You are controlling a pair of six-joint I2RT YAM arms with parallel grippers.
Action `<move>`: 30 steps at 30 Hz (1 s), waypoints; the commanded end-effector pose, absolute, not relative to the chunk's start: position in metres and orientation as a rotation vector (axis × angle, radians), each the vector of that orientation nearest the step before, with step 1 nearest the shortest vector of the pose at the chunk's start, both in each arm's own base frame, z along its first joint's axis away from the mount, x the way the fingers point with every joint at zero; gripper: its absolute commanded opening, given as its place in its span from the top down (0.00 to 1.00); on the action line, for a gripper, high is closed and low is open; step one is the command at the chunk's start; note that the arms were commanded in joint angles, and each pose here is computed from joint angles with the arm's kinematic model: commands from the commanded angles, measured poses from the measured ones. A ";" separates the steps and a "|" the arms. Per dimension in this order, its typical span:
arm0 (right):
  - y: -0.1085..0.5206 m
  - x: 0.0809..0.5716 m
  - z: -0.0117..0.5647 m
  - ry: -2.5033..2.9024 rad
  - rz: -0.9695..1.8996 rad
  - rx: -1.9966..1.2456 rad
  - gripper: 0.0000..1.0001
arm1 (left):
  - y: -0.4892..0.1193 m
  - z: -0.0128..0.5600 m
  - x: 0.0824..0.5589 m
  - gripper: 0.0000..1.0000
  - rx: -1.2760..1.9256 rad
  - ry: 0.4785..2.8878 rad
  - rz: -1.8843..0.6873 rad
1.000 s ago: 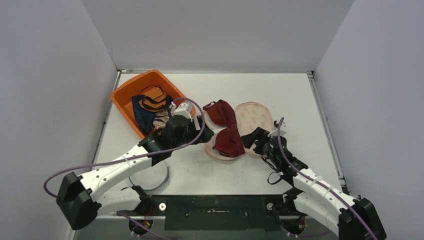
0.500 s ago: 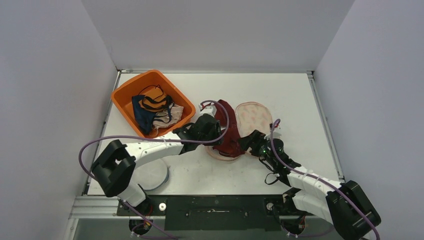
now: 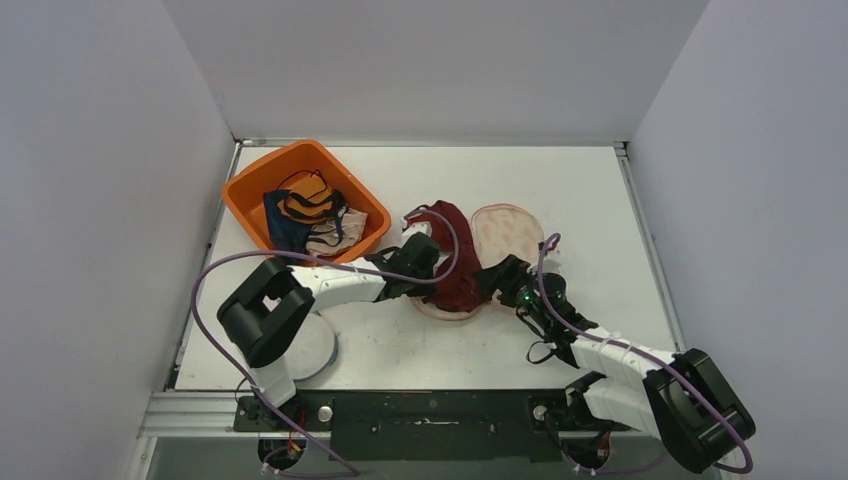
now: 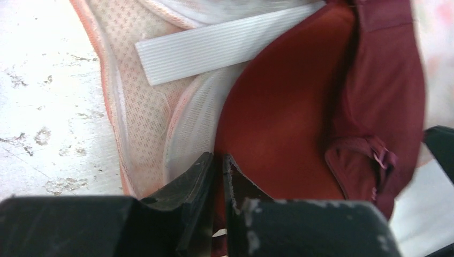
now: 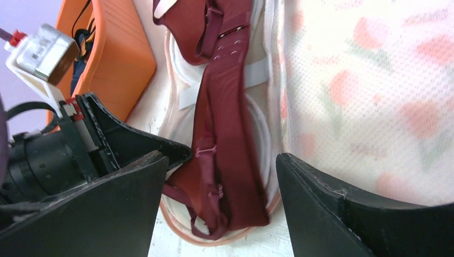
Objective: Unzip the laundry bag and remove the bra
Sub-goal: Pick up the bra from the laundry bag.
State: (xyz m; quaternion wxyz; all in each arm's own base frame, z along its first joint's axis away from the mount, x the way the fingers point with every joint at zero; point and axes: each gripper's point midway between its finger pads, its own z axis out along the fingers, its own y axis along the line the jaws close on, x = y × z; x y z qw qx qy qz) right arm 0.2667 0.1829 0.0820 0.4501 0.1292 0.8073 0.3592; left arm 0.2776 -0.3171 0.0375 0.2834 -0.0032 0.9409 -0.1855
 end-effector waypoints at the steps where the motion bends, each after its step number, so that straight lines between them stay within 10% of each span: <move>1: 0.183 0.296 0.108 1.917 0.872 0.342 0.25 | -0.312 0.032 0.287 0.92 -0.081 2.507 -0.491; 30: 0.228 0.358 0.065 2.155 1.085 0.408 0.27 | -0.310 0.032 0.278 1.00 -0.068 2.507 -0.531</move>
